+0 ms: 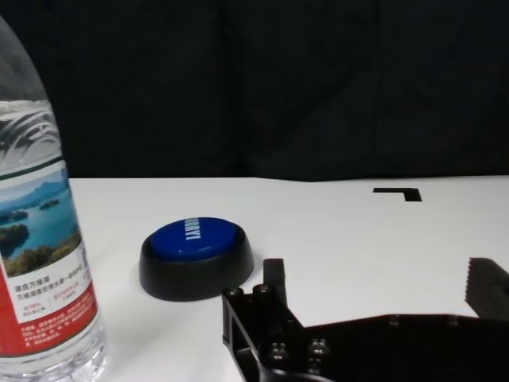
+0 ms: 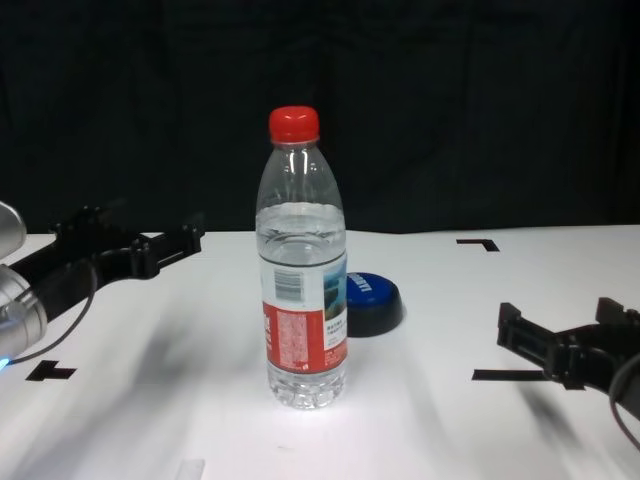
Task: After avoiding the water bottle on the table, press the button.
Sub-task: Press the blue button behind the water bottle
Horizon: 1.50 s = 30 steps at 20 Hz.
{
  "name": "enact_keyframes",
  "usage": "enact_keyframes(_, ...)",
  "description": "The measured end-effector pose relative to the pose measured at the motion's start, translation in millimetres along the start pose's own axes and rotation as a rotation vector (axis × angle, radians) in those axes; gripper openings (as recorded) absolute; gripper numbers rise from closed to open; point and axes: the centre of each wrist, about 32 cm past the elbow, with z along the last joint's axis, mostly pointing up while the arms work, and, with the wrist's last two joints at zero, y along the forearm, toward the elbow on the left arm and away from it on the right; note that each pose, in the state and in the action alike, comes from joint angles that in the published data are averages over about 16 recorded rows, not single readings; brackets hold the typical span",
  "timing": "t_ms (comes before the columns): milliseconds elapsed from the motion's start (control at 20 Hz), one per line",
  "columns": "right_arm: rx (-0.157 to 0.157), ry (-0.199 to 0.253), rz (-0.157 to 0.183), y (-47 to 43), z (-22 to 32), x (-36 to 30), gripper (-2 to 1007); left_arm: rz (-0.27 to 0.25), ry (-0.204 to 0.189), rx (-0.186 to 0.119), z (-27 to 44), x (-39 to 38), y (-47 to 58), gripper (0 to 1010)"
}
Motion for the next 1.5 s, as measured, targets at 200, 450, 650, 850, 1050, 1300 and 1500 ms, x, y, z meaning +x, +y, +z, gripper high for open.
enact_keyframes(200, 0.0, 0.0, 0.0, 0.0, 0.0, 0.0, 1003, -0.005, -0.005, 0.003, -1.0, 2.5, -7.6, 1003)
enact_keyframes(450, 0.0, 0.0, 0.0, 0.0, 0.0, 0.0, 1003, -0.016, -0.009, 0.005, -2.2, 5.0, -17.9, 1003)
enact_keyframes(650, 0.0, 0.0, 0.0, 0.0, 0.0, 0.0, 1003, -0.026, -0.011, 0.006, -3.6, 6.3, -25.9, 1003)
enact_keyframes(850, 0.0, 0.0, 0.0, 0.0, 0.0, 0.0, 1003, -0.035, -0.013, 0.008, -5.4, 7.8, -33.3, 1003)
enact_keyframes(1050, 0.0, 0.0, 0.0, 0.0, 0.0, 0.0, 1003, -0.044, -0.015, 0.008, -7.4, 9.2, -40.5, 1003)
enact_keyframes(1300, 0.0, 0.0, 0.0, 0.0, 0.0, 0.0, 1003, -0.056, -0.017, 0.008, -10.0, 9.9, -48.8, 1003)
enact_keyframes(1500, 0.0, 0.0, 0.0, 0.0, 0.0, 0.0, 1003, -0.066, -0.017, 0.005, -11.8, 9.6, -55.1, 1003)
